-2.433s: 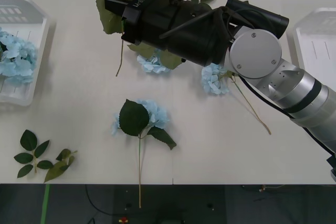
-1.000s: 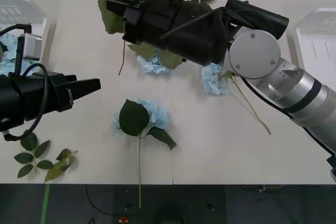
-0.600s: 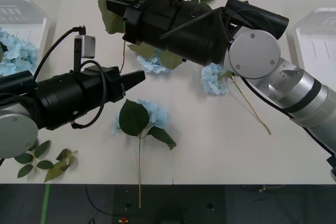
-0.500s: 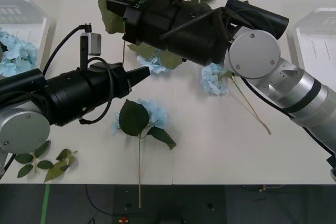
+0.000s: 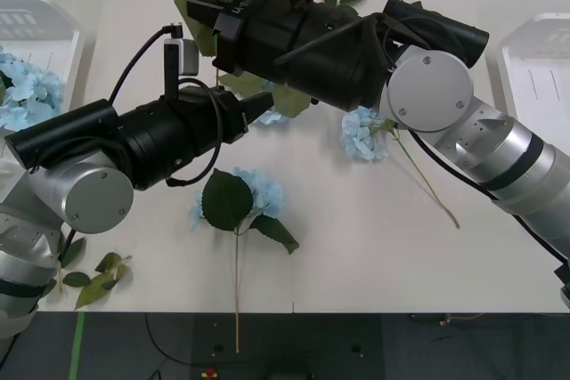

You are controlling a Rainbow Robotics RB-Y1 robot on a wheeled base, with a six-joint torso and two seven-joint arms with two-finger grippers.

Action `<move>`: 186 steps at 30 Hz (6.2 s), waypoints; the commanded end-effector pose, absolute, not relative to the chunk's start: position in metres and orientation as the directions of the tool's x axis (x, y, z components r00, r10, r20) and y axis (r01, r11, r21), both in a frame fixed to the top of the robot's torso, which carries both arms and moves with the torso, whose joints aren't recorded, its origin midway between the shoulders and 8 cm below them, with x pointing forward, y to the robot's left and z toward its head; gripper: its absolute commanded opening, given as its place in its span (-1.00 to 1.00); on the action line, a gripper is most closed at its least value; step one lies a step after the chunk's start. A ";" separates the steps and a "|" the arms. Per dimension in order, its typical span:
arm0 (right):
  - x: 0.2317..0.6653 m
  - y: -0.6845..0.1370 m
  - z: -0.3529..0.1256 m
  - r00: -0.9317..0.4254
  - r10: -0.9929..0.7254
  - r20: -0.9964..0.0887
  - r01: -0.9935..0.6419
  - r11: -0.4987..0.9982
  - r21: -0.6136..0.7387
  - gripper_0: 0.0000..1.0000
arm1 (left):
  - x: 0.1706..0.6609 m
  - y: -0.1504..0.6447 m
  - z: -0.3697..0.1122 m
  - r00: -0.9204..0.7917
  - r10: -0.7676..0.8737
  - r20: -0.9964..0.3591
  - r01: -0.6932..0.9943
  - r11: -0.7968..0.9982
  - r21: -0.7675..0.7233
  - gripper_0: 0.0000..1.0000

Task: Place the red flowers into the right box and the blue flowers into the left box. If a person shows an open palm, hand one flower to the person first, then continue sorting.

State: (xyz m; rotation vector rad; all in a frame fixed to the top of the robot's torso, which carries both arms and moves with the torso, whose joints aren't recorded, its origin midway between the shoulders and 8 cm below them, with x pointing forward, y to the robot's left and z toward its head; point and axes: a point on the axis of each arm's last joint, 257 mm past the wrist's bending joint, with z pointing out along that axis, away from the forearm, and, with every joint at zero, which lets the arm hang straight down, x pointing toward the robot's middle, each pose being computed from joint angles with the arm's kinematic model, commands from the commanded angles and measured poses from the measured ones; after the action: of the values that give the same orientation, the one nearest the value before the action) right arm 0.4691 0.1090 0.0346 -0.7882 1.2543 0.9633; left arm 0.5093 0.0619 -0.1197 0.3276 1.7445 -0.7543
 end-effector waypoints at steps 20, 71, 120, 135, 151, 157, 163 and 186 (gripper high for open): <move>0.460 0.120 0.062 0.107 0.175 -0.979 -0.919 0.392 -0.030 -1.00 | 0.520 0.044 -0.095 -0.209 -0.107 -0.972 0.617 0.757 -0.216 -1.00; 0.595 -0.147 -0.015 -0.224 -0.322 -0.920 -0.753 0.656 -0.046 0.72 | 0.597 0.496 -0.110 -0.313 -0.680 -0.663 -0.113 0.720 -0.685 -1.00; 0.681 -0.307 -0.218 -0.525 -0.599 -0.604 -0.438 0.799 -0.412 0.75 | 0.494 0.348 -0.095 -0.522 -0.614 -0.593 0.196 0.590 -0.783 1.00; 0.686 -0.297 -0.242 -0.537 -0.625 -0.567 -0.444 0.781 -0.440 0.75 | 0.400 0.258 -0.171 -0.787 -0.156 -0.597 0.280 0.772 -0.571 1.00; 0.675 -0.301 -0.280 -0.575 -0.631 -0.520 -0.447 0.775 -0.446 0.75 | 0.324 0.108 -0.259 -0.866 0.015 -0.500 0.240 0.890 -0.389 1.00; 0.662 -0.307 -0.302 -0.609 -0.628 -0.485 -0.454 0.777 -0.437 0.73 | 0.323 0.088 -0.282 -0.861 0.043 -0.507 0.235 0.918 -0.321 1.00; 0.652 -0.304 -0.318 -0.630 -0.621 -0.467 -0.462 0.783 -0.417 0.12 | 0.346 0.085 -0.308 -0.853 0.084 -0.515 0.231 0.946 -0.228 1.00; 0.624 -0.318 -0.347 -0.686 -0.614 -0.390 -0.489 0.786 -0.378 -1.00 | 0.379 0.078 -0.380 -0.855 0.196 -0.480 0.237 0.971 -0.024 1.00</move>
State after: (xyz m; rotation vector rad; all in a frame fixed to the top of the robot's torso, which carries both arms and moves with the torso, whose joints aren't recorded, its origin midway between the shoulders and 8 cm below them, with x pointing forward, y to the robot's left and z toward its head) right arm 0.6703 -0.2941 -0.2869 -0.7652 2.3307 -0.3266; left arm 0.3658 0.1055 -0.3882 0.2772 2.6767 -0.0860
